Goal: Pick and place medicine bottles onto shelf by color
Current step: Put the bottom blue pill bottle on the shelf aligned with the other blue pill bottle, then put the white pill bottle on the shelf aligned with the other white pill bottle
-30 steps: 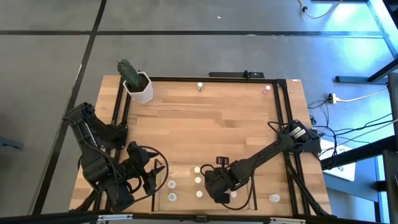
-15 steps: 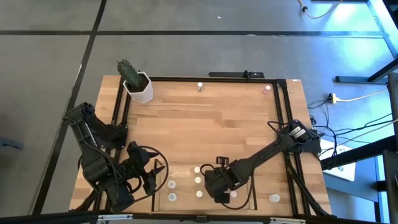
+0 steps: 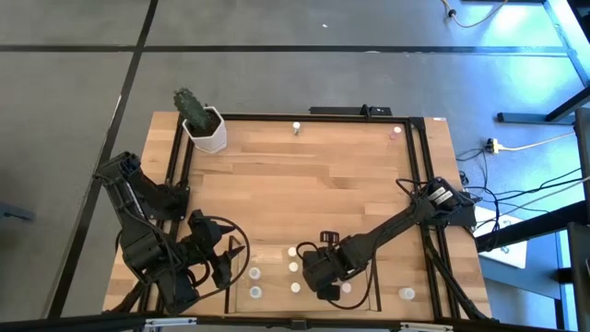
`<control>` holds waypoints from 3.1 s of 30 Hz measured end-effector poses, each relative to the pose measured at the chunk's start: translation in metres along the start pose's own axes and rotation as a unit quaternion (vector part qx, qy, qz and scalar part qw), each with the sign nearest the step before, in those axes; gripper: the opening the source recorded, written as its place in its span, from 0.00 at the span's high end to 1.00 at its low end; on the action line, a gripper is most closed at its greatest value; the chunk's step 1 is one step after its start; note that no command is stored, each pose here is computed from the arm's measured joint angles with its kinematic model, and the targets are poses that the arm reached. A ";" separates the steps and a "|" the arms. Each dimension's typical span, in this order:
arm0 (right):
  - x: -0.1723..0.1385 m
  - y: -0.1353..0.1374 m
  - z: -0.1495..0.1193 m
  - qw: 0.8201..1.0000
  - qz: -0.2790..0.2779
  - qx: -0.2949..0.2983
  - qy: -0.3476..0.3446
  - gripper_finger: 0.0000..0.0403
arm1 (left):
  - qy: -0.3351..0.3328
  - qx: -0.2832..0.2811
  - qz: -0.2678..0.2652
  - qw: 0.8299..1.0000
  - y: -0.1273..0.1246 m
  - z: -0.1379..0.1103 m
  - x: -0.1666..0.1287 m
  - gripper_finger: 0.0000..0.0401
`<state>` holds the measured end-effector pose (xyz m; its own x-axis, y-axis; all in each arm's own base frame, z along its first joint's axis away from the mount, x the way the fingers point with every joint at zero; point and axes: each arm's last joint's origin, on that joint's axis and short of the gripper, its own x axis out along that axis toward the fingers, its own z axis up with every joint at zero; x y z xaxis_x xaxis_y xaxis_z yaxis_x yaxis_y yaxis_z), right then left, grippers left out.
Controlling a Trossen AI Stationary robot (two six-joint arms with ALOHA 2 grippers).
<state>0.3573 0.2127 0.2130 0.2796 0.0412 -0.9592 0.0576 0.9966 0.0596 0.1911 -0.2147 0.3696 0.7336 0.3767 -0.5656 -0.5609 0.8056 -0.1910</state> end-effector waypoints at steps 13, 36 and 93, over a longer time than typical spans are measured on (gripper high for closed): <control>0.000 -0.002 0.001 1.000 -0.001 0.005 -0.001 0.71 | 0.036 0.082 -0.020 0.996 -0.003 -0.005 -0.005 0.36; 0.000 -0.003 0.002 1.000 -0.002 0.006 0.000 0.60 | 0.050 0.095 -0.031 0.994 -0.004 -0.007 -0.006 0.36; -0.151 -0.026 0.030 0.991 -0.108 0.056 -0.062 0.49 | 0.046 0.096 -0.028 0.994 -0.004 -0.006 -0.006 0.36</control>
<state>0.3425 0.1783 0.3646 0.3636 -0.1882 -0.9123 0.2333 0.9666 -0.1065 0.1868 -0.2230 0.3683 0.7189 0.2917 -0.6310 -0.4290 0.9004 -0.0726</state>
